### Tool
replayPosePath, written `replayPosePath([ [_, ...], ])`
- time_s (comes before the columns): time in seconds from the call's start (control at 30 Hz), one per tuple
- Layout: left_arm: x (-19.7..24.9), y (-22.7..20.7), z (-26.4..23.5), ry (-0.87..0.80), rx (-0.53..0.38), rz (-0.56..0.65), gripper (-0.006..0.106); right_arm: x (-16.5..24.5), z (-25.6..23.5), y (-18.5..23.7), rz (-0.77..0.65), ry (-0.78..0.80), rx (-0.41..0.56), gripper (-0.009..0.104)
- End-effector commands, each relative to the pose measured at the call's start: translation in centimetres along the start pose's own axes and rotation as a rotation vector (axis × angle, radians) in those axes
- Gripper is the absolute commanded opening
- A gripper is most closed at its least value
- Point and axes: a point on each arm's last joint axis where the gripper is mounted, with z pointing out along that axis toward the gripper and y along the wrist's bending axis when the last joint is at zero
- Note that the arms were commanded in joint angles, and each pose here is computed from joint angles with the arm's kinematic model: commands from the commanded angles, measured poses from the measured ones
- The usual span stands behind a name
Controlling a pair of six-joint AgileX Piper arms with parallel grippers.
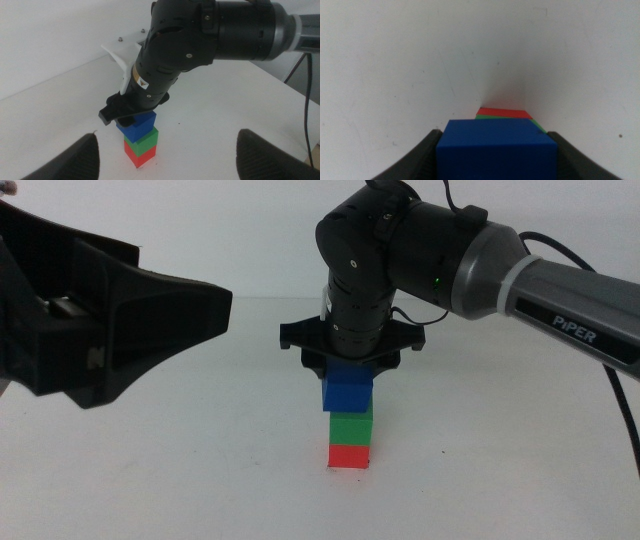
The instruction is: Stack red cubes first, then green, then blue cubes in a specific spot.
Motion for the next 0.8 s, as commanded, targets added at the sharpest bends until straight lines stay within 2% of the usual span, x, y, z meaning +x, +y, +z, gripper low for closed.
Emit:
replayPosePath([
  [0.0,-0.1,0.0,-0.1,-0.016,0.003,-0.005,0.094,-0.2,-2.0,-0.3,0.006,-0.062,0.004,0.015],
  [0.13,-0.1,0.0,-0.1,-0.016,0.003,-0.005,0.094,0.1,-2.8,-0.3,0.009,-0.075,-0.002,0.015],
  [0.4,-0.1,0.0,-0.1,-0.016,0.003,-0.005,0.094,1.1,-1.2,-0.6,0.035,-0.043,0.054,0.015],
  [0.77,-0.1,0.0,-0.1,-0.016,0.003,-0.005,0.094,1.5,0.8,0.0,0.029,-0.001,0.074,0.016],
])
